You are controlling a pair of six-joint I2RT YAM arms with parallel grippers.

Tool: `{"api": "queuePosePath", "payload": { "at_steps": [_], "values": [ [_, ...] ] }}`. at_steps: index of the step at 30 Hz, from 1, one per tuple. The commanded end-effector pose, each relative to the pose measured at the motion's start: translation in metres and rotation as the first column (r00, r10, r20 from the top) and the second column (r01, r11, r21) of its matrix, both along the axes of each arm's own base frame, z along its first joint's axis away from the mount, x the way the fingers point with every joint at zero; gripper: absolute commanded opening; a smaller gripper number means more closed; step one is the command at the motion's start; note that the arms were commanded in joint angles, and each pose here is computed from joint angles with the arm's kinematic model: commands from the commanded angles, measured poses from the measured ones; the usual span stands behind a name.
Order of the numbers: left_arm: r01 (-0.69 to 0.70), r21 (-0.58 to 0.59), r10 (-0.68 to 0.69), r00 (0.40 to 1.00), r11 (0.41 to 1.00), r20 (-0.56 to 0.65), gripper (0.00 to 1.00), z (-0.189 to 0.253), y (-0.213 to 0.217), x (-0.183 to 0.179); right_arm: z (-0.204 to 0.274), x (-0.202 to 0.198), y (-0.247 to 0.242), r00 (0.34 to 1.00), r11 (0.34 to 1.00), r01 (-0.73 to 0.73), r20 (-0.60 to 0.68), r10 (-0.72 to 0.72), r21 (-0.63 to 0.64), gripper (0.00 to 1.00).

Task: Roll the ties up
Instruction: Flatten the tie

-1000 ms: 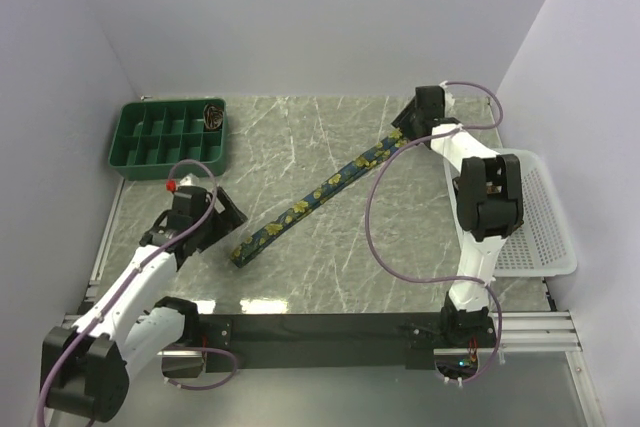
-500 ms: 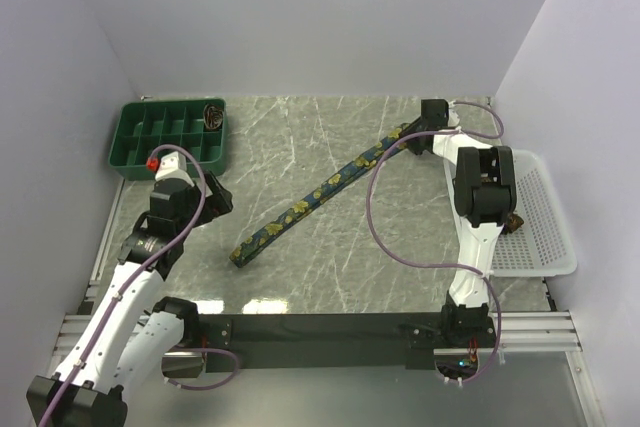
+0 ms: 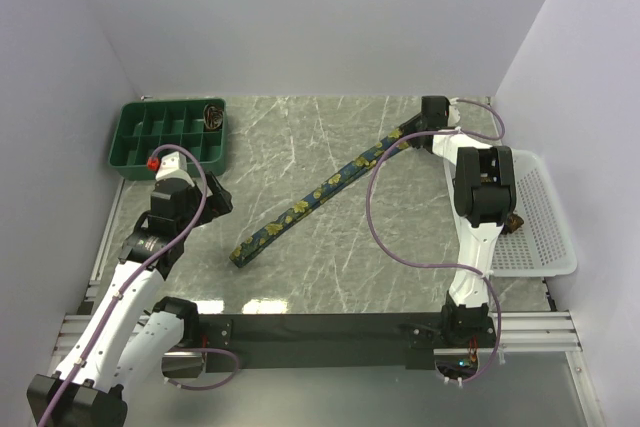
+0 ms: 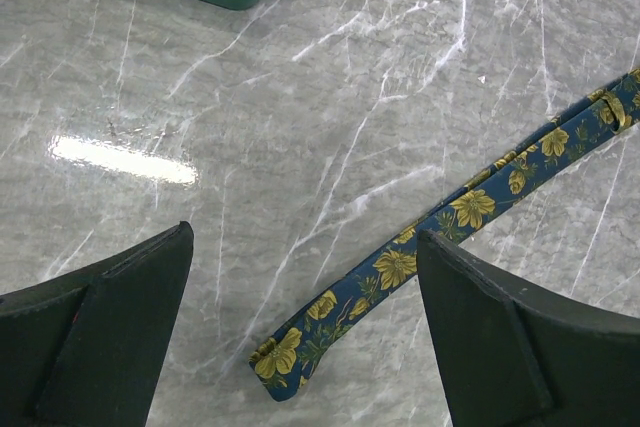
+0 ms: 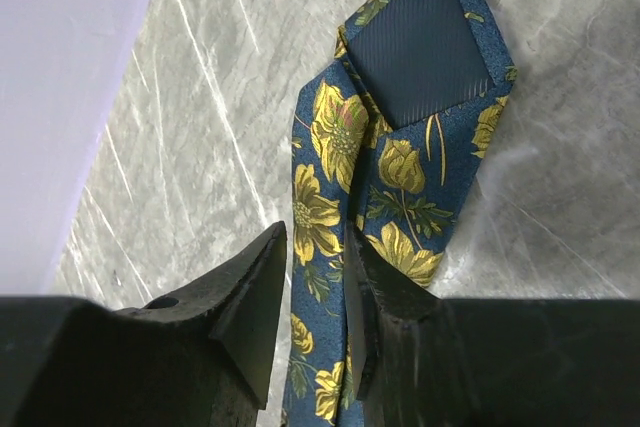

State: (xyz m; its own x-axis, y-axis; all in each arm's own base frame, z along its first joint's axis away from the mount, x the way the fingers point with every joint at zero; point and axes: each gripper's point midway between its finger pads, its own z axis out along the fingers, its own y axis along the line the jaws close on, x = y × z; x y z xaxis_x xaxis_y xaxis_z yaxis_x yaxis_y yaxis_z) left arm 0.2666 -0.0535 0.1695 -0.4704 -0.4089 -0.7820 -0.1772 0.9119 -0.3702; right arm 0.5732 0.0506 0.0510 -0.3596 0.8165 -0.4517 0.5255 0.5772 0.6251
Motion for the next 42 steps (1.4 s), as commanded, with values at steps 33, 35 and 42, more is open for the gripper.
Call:
{"api": "queuePosePath", "payload": {
  "at_steps": [33,35,42],
  "values": [
    [0.007,0.018,-0.007,1.0,1.0,0.027,0.99,0.004,0.001,0.003,-0.005,0.018,-0.007,0.994,0.996,0.087,0.063,-0.089,0.034,0.03],
    [0.005,0.018,-0.006,1.0,1.0,0.028,0.99,0.004,0.002,0.003,-0.001,0.016,-0.009,0.993,0.995,0.094,0.071,-0.095,0.027,0.0],
    [0.005,0.017,-0.006,0.999,1.0,0.033,0.99,0.005,0.002,0.003,0.013,0.005,-0.02,0.986,0.991,0.134,0.1,-0.132,-0.01,0.0]
  ]
}}
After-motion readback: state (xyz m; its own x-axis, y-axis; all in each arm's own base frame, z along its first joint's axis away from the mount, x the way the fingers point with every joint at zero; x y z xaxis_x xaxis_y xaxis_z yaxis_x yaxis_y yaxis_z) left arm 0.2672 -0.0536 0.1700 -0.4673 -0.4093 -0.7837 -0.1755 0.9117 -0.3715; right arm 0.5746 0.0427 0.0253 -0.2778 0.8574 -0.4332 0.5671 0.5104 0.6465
